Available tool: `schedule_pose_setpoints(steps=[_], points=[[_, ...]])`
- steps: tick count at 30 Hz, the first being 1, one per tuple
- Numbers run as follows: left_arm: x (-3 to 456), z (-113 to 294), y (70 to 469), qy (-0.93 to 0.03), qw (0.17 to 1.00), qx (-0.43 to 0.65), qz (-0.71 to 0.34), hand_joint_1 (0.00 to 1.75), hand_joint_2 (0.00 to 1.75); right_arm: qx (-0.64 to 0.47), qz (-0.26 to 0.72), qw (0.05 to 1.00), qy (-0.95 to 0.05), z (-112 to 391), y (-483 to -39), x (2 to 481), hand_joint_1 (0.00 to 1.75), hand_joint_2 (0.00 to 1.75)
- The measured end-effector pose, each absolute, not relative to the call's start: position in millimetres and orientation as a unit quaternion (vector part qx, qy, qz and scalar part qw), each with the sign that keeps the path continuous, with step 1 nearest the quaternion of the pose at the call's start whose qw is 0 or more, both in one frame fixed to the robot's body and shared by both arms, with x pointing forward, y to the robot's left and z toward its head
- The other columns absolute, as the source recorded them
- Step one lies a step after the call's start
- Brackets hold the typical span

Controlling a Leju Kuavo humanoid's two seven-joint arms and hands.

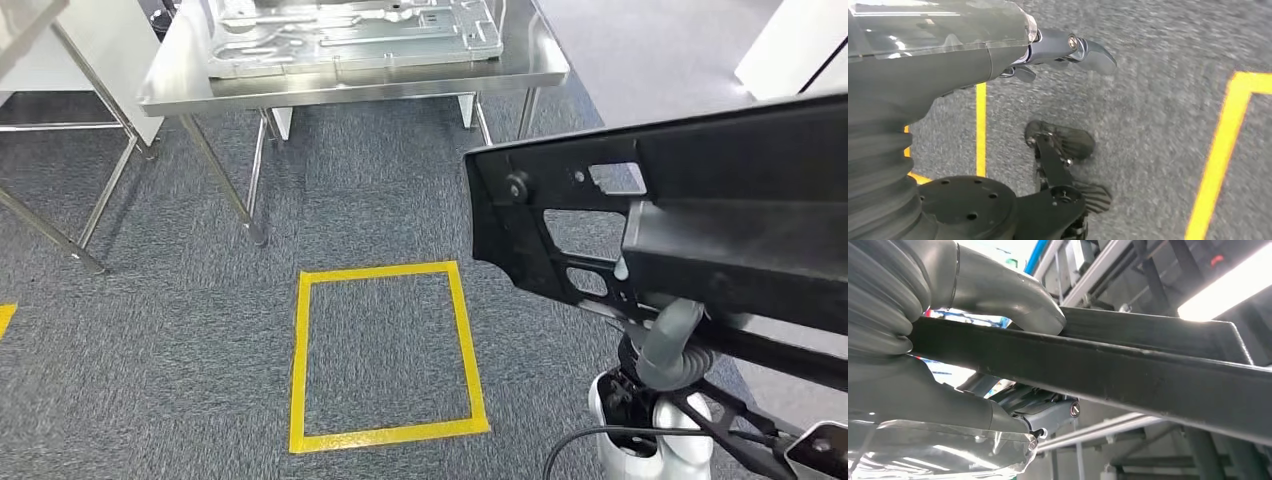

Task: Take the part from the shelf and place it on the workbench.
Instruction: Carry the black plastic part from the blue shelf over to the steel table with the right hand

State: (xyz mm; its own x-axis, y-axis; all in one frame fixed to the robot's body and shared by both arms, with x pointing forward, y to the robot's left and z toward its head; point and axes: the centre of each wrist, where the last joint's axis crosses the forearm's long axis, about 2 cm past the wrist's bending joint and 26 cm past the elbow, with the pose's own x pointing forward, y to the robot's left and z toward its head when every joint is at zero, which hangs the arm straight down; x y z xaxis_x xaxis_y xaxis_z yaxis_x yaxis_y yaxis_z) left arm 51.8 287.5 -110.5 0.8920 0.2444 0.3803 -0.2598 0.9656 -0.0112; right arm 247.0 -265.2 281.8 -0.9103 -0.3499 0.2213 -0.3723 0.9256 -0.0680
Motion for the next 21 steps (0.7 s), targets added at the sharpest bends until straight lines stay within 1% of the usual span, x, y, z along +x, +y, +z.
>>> schedule_pose_setpoints(steps=[11, 21], points=[[41, -112, 290, -0.183, 0.974, 0.025, 0.127, 0.00, 1.75, 0.187, 0.053, 0.106, -0.975, 280, -265, 246, 1.64, 1.75], [49, -111, 290, -0.193, 0.973, 0.026, 0.126, 0.00, 1.75, 0.183, 0.053, 0.100, -0.976, 282, -267, 244, 1.64, 1.75]])
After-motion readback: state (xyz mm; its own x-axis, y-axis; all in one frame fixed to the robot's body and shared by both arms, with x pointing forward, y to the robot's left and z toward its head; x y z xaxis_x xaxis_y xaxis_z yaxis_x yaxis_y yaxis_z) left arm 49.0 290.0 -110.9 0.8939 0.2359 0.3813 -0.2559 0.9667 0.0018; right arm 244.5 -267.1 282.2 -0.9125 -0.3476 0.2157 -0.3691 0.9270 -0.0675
